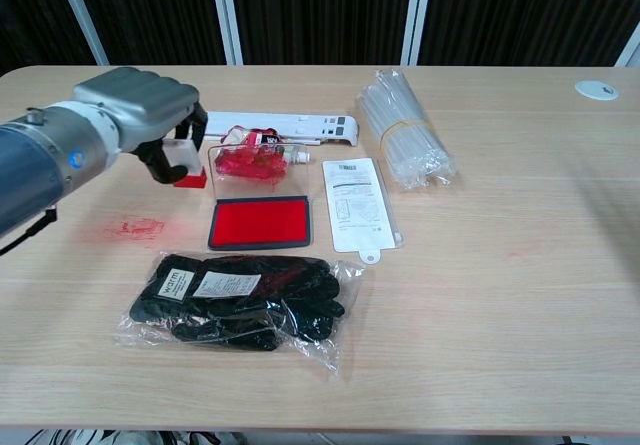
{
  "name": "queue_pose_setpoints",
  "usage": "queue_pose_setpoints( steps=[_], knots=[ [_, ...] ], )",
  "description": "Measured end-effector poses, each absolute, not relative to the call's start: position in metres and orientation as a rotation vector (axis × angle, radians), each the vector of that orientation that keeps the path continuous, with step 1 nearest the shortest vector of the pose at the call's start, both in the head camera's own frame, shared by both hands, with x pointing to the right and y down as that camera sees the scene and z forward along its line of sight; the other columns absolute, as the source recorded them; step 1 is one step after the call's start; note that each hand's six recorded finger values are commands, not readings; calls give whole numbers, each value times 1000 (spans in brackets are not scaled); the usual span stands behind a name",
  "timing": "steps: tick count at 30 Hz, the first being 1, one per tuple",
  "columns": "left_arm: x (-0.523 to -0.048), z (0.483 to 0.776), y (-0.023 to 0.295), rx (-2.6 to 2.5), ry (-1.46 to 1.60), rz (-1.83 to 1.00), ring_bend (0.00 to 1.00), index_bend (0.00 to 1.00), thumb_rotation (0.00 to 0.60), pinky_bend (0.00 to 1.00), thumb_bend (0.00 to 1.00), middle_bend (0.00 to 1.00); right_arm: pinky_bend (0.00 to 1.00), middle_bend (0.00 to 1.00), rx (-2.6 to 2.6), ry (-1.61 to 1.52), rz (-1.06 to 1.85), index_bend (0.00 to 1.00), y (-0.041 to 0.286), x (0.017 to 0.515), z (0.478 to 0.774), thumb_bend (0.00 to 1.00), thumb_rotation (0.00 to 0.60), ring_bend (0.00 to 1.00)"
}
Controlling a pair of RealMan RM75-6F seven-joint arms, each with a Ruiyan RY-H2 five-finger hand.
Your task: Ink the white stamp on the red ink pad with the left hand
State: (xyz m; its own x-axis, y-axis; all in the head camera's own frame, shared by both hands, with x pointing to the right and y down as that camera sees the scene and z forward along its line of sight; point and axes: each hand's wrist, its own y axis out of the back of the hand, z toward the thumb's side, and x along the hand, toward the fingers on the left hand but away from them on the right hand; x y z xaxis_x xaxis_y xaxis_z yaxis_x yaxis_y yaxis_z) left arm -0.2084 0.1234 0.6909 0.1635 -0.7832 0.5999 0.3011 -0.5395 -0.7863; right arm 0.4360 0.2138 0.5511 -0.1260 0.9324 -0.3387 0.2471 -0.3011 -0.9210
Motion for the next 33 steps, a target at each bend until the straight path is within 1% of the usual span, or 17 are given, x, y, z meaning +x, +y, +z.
queue_pose_setpoints(
  steps=[4, 11, 22, 28, 33],
  knots=[
    [-232, 701, 131, -1536, 461, -1583, 618, 775, 600, 678, 525, 769, 167, 0, -1544, -1335, 1469, 0, 214, 436, 551, 97, 600, 0],
    [-257, 720, 138, -1525, 439, -1634, 603, 761, 600, 664, 525, 753, 167, 0, -1544, -1336, 1472, 0, 214, 437, 551, 97, 600, 0],
    [-265, 736, 150, -1576, 398, -1637, 573, 737, 600, 637, 524, 725, 167, 0, -1544, -1337, 1475, 0, 214, 437, 551, 97, 600, 0],
    [-265, 737, 150, -1578, 387, -1636, 552, 715, 600, 617, 519, 701, 167, 0, -1545, -1339, 1475, 0, 214, 437, 551, 96, 600, 0],
    [-265, 737, 150, -1577, 381, -1639, 520, 681, 600, 593, 486, 668, 167, 0, -1544, -1338, 1475, 0, 214, 437, 551, 97, 600, 0]
  ],
)
